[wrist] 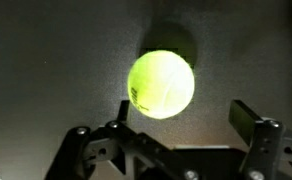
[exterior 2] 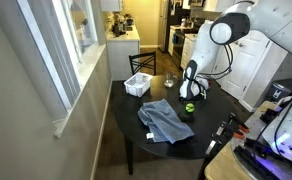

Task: Put the tennis ball into the cylinder

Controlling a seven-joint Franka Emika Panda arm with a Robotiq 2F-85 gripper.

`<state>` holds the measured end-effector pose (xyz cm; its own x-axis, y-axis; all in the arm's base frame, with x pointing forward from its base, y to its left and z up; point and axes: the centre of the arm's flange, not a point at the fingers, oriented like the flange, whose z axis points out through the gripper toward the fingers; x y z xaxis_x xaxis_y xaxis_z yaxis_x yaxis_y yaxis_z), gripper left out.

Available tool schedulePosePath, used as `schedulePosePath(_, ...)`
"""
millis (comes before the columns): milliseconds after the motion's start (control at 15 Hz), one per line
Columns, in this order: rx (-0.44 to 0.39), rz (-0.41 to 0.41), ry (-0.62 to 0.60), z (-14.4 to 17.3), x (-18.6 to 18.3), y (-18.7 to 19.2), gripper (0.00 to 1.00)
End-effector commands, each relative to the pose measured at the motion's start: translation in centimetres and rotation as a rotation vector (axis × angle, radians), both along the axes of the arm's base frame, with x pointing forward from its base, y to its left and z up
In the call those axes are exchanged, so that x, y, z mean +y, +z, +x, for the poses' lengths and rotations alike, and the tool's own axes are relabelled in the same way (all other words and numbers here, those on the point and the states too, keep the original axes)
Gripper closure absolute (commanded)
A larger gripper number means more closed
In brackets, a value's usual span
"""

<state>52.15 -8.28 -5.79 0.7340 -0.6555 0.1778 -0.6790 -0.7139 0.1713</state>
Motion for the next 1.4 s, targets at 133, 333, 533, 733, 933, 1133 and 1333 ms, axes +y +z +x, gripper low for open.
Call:
schedulePosePath(133,0.017,-0.040,-0.081,0.3,-0.7,-3.1,0.00)
schedulePosePath(333,0.029,-0.054,-0.105,0.2,-1.2,-3.9,0.00)
schedulePosePath(533,0.033,-0.050,-0.108,0.0,-1.3,-4.3,0.33)
schedulePosePath(733,0.035,-0.044,-0.115,-0.1,-1.2,-4.3,0.55)
schedulePosePath(933,0.039,-0.036,-0.118,-0.1,-0.8,-4.0,0.58)
schedulePosePath(1133,0.020,-0.040,-0.108,-0.4,-0.6,-2.6,0.58)
schedulePosePath(1333,-0.036,-0.050,-0.102,0.2,-0.7,0.4,0.58)
